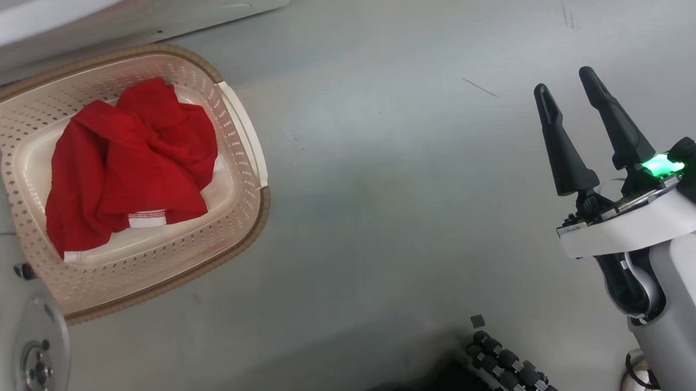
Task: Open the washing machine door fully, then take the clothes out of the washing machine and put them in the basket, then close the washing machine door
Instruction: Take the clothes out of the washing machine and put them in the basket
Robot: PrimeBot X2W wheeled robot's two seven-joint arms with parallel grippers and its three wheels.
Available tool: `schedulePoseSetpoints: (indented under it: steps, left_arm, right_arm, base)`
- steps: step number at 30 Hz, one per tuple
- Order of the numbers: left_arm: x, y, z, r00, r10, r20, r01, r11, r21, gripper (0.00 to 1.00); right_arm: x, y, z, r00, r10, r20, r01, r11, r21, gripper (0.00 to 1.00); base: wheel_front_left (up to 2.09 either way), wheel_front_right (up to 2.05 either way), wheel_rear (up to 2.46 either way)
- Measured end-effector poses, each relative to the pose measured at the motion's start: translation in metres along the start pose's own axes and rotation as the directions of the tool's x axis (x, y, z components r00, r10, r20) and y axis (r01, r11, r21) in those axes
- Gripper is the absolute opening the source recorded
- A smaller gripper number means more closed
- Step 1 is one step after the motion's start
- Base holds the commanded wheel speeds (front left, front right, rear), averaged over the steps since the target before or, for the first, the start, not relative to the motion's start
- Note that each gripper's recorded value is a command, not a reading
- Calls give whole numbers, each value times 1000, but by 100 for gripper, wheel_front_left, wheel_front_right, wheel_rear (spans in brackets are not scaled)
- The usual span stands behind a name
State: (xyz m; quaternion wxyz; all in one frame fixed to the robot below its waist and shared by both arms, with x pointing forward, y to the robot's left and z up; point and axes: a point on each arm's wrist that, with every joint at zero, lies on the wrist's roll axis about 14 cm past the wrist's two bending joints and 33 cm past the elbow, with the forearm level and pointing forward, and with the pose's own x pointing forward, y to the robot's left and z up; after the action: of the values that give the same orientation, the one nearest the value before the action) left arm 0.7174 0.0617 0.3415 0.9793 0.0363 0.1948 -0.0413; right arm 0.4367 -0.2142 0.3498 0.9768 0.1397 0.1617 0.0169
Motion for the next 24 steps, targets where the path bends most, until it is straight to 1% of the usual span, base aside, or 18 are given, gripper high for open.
schedulePoseSetpoints:
  steps: [7,14,18,24]
  left_arm:
    - [-10,19,30,989,48,137,-43,998,-38,0]
    - [-29,42,47,959,108,263,-87,992,-89,0]
    - [-44,52,52,936,133,327,-100,988,-117,0]
    - [-72,71,67,882,178,437,-127,982,-144,0]
  right_arm:
    - [8,7,0,999,40,1,-40,999,-14,100]
    - [13,13,6,997,73,17,-73,997,-32,100]
    - [15,19,11,995,95,31,-94,995,-37,100]
    - [15,27,18,991,123,50,-121,991,-49,100]
  base:
    - [0,0,0]
    - [0,0,0]
    - [0,0,0]
    - [0,0,0]
